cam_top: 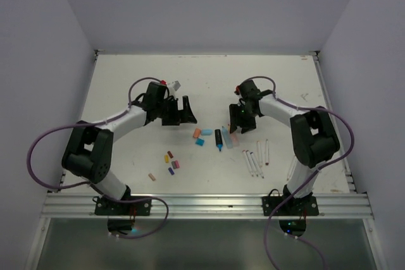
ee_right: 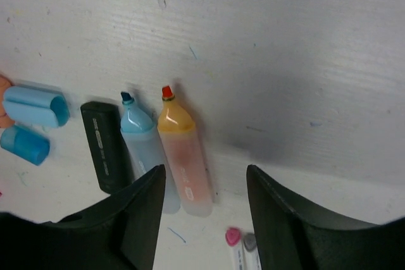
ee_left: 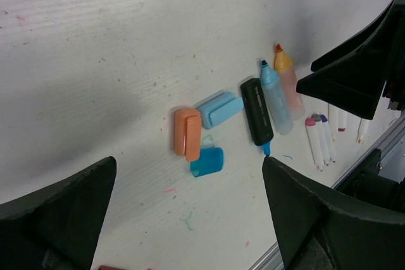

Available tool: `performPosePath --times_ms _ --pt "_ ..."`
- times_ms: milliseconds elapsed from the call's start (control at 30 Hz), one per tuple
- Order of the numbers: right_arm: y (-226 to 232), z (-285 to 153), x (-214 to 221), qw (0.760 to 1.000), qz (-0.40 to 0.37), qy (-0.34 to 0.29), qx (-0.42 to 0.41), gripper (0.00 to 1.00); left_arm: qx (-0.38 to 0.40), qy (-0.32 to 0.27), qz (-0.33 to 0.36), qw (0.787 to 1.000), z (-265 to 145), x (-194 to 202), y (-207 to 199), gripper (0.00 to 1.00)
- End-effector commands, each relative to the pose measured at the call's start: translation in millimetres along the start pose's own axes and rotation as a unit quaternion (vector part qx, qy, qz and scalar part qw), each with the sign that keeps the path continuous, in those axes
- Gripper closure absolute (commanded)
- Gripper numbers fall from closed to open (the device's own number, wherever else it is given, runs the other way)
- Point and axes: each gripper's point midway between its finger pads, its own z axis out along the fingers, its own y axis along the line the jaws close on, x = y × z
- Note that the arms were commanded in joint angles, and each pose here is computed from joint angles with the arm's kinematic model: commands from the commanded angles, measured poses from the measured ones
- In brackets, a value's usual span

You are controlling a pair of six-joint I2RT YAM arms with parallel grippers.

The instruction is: Open the pen caps

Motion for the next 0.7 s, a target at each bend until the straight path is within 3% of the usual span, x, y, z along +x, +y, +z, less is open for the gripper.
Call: performPosePath --times_ms 0,167,200,267,533,667 --pt "-6 -39 -14 0.998 -0.004 -0.042 0.036 0.41 -0.005 -0.045 0.012 0.999 -24 -14 -9 0.00" --pt "-14 -75 2 0.997 0.007 -0.056 0.058 0.30 0.002 -0.087 0.005 0.996 -52 -17 -23 0.00" --pt "-14 -80 8 0.997 0.010 -0.056 0.056 0.24 0.000 -0.089 0.000 0.996 -54 -13 -21 0.00" --pt "-15 -93 21 0.996 0.024 -0.067 0.051 0.01 -0.001 -0.103 -0.009 0.995 -61 -12 -22 0.00" --pt "-19 -129 71 0.995 0.046 -0.080 0.027 0.01 0.041 -0.123 -0.066 0.989 -86 23 -31 0.00" --pt "-20 -138 95 0.995 0.053 -0.080 0.012 0.01 0.100 -0.156 -0.089 0.979 -103 39 -44 0.00"
